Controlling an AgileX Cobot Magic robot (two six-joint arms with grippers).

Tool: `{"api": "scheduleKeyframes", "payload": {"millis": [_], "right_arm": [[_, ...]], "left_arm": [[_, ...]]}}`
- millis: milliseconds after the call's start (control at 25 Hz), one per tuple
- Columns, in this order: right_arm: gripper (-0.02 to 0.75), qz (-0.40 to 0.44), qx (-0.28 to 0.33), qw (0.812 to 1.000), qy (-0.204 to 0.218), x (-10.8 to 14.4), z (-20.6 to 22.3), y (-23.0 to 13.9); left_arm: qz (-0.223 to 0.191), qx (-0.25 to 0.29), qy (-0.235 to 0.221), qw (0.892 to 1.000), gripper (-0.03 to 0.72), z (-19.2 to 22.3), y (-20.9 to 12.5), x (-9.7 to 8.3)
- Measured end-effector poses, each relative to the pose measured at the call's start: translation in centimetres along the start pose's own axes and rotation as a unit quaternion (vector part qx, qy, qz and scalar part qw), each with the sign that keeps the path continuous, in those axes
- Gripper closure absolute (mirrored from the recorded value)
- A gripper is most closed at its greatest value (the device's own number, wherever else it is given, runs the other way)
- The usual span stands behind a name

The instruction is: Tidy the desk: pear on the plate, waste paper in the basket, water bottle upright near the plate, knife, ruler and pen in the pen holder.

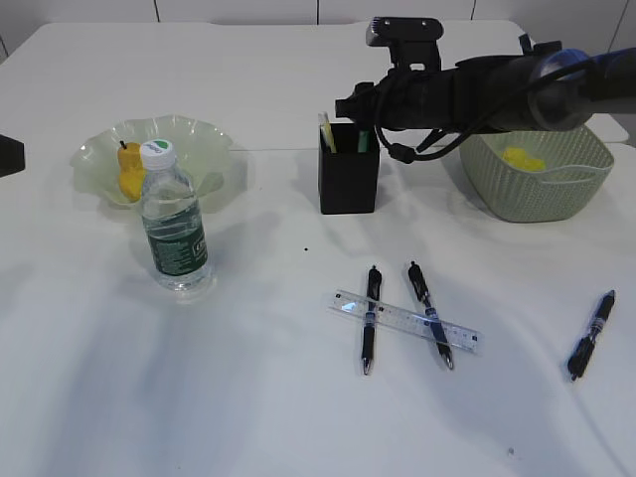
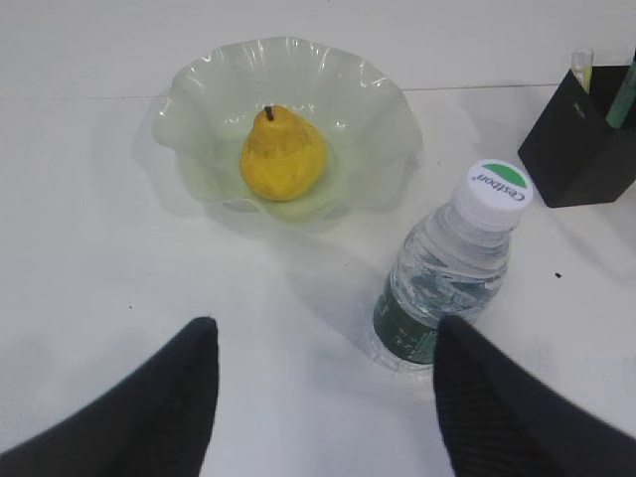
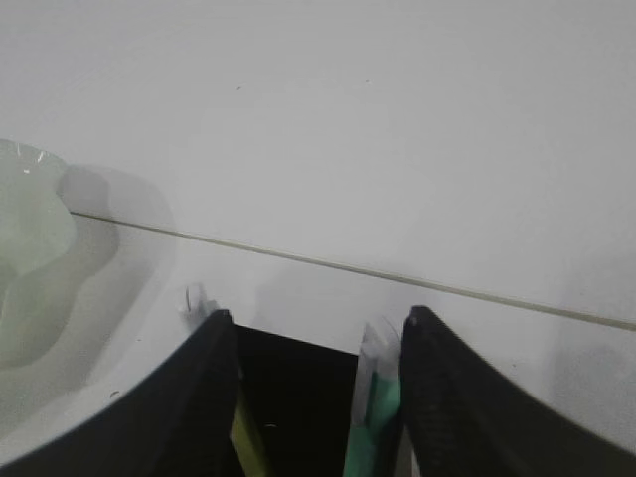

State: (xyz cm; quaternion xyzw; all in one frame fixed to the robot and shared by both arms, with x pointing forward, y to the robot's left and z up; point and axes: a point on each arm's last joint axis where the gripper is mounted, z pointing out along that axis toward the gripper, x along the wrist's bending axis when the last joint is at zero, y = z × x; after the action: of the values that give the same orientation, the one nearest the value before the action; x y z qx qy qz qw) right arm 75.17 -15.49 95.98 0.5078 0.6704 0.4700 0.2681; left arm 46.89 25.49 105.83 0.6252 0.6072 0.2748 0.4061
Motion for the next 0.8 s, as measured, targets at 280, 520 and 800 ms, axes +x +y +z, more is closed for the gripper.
{"api": "scheduleKeyframes", "payload": {"millis": [280,520,800], "right_arm": [[0.33,0.01,-0.045,0.999,0.016,0.8,-2.5,3.8],[0.33,0.024,-0.108,0.993,0.036,2.0,-6.9,9.0],[0.329,0.045,-0.102,0.993,0.044,2.6,-9.7,9.7]], "left_arm": [[0.0,-0.002,0.0,1.0,0.206,0.0,0.0,0.0],[0.001,-0.002,0.0,1.0,0.207,0.0,0.0,0.0],[0.001,-0.002,0.0,1.0,0.214,0.0,0.0,0.0]]}}
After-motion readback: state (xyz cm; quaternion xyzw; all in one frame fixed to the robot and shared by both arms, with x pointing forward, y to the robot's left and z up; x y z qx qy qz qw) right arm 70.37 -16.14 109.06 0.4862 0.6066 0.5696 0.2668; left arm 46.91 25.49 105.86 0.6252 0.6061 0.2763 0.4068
